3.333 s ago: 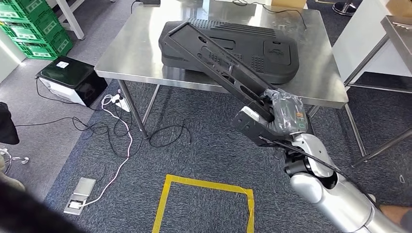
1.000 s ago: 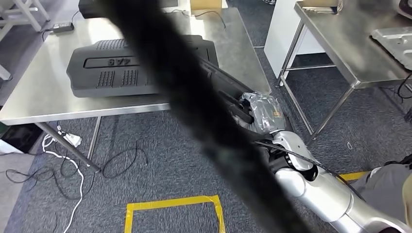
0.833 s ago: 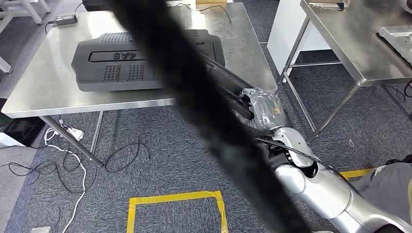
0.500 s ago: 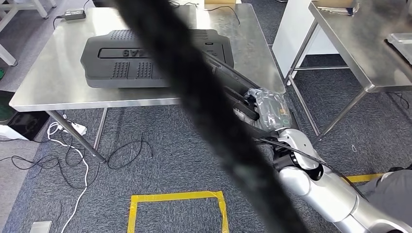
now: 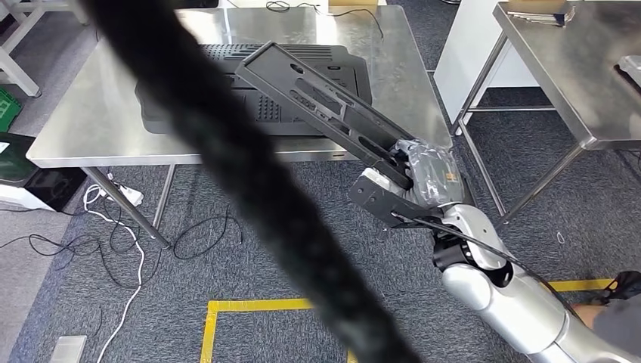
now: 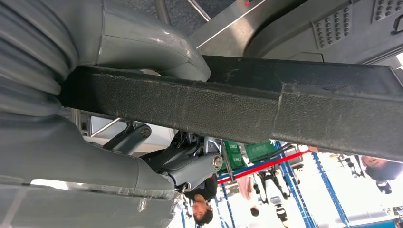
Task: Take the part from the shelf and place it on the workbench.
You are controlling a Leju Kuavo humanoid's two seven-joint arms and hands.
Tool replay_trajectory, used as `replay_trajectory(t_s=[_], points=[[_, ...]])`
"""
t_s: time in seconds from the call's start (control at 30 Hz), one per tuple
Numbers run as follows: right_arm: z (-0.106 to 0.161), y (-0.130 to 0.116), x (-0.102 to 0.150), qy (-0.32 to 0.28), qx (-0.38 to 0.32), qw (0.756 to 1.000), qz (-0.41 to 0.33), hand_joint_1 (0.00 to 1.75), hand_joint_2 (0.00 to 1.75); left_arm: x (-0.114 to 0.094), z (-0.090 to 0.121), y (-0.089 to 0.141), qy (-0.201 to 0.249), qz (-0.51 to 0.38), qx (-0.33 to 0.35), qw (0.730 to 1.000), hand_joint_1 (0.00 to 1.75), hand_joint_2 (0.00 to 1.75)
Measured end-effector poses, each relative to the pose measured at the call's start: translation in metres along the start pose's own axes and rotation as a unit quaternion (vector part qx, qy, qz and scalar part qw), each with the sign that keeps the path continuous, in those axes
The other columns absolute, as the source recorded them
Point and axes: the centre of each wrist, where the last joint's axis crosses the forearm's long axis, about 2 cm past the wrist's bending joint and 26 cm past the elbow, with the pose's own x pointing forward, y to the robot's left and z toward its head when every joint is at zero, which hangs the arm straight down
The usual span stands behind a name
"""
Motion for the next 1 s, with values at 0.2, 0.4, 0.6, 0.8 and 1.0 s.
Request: replay_trajectory(t_s=[0.2, 0.4, 0.6, 0.8, 1.0], points=[[0.0000, 0.0000, 0.0000, 0.000, 0.000, 1.000, 0.000, 1.75, 1.75, 0.0009, 0.0000, -0.0008, -0.001, -0.001, 0.001, 1.000, 0.00, 0.00], [0.0000, 0.0000, 0.0000, 0.000, 0.000, 1.000, 0.000, 1.75, 1.75, 0.0028, 0.0001, -0.0026, -0.002, -0.001, 0.001, 1.000, 0.00, 0.00], [-0.0006, -0.0006, 0.0001, -0.001, -0.001, 1.000, 0.000, 1.75, 1.75, 0.0034, 0.0003, -0.0045, -0.003, 0.000, -0.001, 1.000, 0.00, 0.00], [-0.0013, -0.0004, -0.0004, -0.001, -0.001, 1.000, -0.001, 1.75, 1.75, 0.0032, 0.0005, -0.0056, -0.002, -0.001, -0.002, 1.000, 0.00, 0.00], [-0.0018, 0.0004, -0.0010, 0.001, 0.000, 1.000, 0.000, 1.75, 1.75, 0.0037, 0.0004, -0.0057, -0.002, -0.001, -0.001, 1.000, 0.00, 0.00]])
